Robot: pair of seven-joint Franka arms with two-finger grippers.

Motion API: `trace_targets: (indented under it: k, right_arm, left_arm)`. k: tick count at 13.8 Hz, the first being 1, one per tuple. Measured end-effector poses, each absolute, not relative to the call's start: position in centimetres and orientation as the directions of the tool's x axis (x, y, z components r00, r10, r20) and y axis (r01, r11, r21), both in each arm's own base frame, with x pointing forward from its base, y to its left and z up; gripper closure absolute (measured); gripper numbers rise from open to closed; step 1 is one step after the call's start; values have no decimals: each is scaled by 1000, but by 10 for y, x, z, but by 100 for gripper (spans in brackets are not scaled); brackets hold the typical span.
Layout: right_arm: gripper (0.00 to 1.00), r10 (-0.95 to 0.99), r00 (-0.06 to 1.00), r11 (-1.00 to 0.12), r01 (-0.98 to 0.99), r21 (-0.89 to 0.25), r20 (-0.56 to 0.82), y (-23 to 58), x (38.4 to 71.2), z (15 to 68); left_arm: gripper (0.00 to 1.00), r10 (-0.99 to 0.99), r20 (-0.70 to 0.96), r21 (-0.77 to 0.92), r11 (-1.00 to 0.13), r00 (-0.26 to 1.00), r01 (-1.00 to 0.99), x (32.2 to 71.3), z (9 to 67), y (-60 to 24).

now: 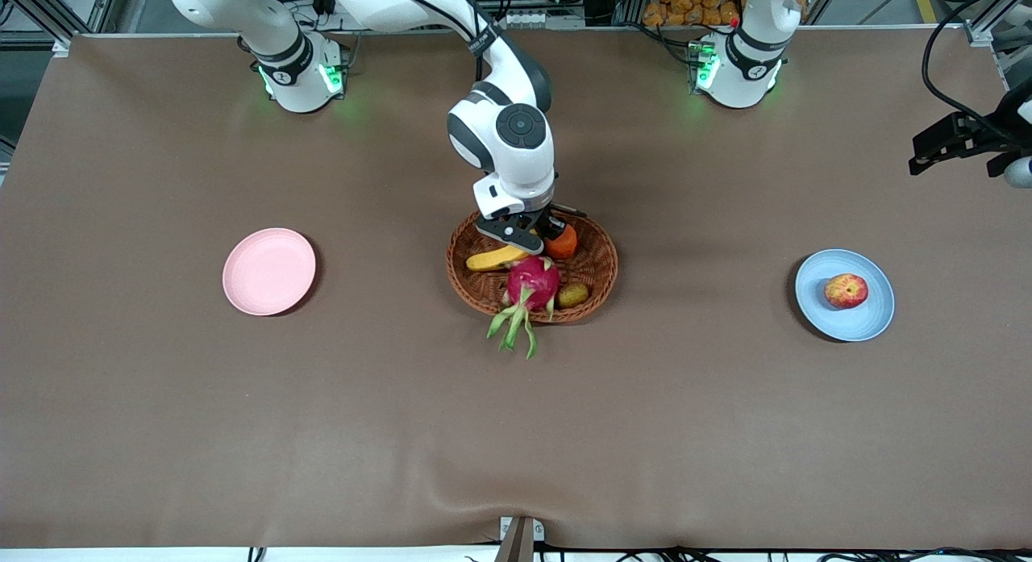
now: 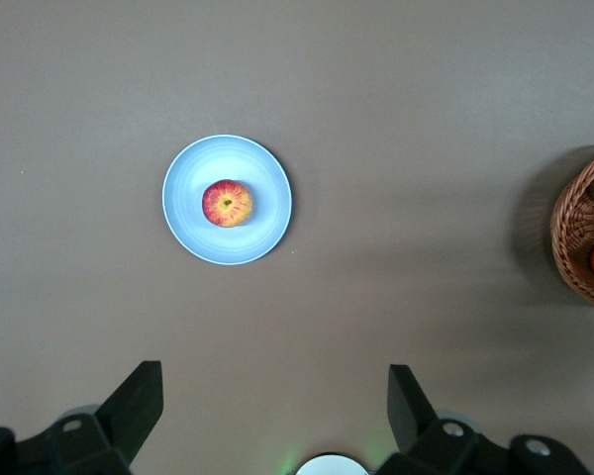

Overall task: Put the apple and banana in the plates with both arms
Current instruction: 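Close the right gripper on the yellow banana in the basket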

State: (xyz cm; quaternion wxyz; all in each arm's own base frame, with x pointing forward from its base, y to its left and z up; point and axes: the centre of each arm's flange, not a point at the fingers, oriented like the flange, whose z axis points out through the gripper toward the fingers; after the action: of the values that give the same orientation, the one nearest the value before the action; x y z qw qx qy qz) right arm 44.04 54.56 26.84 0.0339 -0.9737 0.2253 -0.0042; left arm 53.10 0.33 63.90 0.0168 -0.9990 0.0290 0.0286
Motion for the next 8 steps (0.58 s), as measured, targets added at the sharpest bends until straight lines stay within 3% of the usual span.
trace_targets:
  k: [8]
  right_arm:
    - [58, -446, 895, -893, -447, -53, -32, 548, 441, 289]
  left_arm:
    - [0, -18, -59, -34, -999, 998, -20, 531, 639, 1]
